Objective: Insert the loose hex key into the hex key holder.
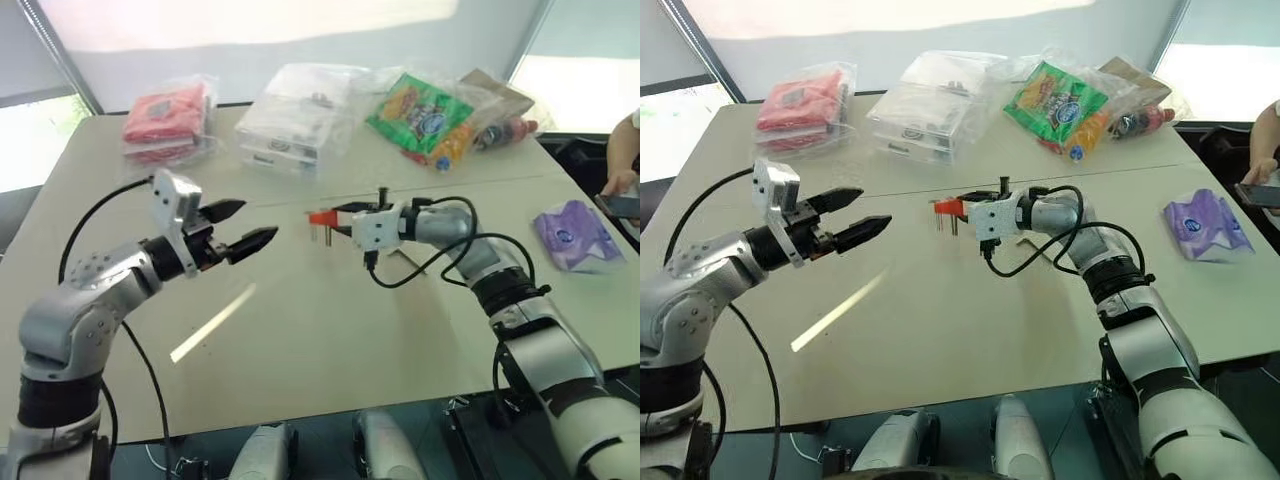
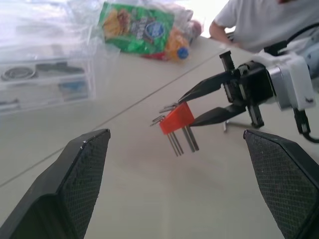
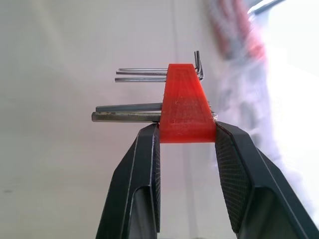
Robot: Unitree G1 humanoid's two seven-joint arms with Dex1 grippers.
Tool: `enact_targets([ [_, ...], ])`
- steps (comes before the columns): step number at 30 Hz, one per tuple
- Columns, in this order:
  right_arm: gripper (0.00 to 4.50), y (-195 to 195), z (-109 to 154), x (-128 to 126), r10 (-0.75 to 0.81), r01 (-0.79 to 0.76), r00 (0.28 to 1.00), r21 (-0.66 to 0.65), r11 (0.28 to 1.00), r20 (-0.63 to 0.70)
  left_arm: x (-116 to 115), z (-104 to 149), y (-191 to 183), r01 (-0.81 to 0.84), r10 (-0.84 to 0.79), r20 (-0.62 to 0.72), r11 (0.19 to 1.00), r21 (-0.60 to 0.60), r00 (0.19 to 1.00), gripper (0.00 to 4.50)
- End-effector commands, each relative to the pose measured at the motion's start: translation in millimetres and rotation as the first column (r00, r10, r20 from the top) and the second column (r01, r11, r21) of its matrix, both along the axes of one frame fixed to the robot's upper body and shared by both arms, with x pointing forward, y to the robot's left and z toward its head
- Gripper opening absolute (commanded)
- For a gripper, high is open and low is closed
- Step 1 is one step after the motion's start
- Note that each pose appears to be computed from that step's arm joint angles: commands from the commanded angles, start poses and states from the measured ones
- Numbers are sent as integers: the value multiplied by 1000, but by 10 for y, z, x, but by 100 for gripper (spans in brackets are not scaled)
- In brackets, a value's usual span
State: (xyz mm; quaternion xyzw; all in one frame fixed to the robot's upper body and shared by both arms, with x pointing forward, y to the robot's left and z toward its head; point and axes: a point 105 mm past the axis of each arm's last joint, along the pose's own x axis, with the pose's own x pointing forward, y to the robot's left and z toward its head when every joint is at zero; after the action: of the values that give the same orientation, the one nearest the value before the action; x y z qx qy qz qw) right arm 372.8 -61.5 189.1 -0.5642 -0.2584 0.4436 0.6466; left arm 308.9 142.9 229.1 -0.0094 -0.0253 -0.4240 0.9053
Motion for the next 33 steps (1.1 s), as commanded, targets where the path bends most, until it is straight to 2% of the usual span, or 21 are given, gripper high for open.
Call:
enact_targets([
  [1,99,88,393,-275,86,-110,962,77,991,261,35,172,-129,93,-92,37,995,-39,995,450],
  [3,99,122,511,-416,103,-150,931,109,983,351,85,241,-237,157,-155,38,986,-61,987,450],
  [7,99,151,604,-507,94,-167,901,140,976,423,111,251,-363,234,-232,32,971,-54,972,450],
  [13,99,204,654,-530,93,-176,895,155,972,436,100,240,-439,282,-281,27,959,-41,959,450],
  [28,99,226,617,-520,104,-175,904,139,975,414,90,271,-361,256,-253,40,964,-73,967,450],
  [31,99,226,621,-525,107,-177,903,134,975,415,95,253,-363,253,-251,37,965,-70,967,362],
  [33,99,227,630,-529,108,-178,902,133,975,417,96,249,-369,254,-252,36,965,-71,967,261],
])
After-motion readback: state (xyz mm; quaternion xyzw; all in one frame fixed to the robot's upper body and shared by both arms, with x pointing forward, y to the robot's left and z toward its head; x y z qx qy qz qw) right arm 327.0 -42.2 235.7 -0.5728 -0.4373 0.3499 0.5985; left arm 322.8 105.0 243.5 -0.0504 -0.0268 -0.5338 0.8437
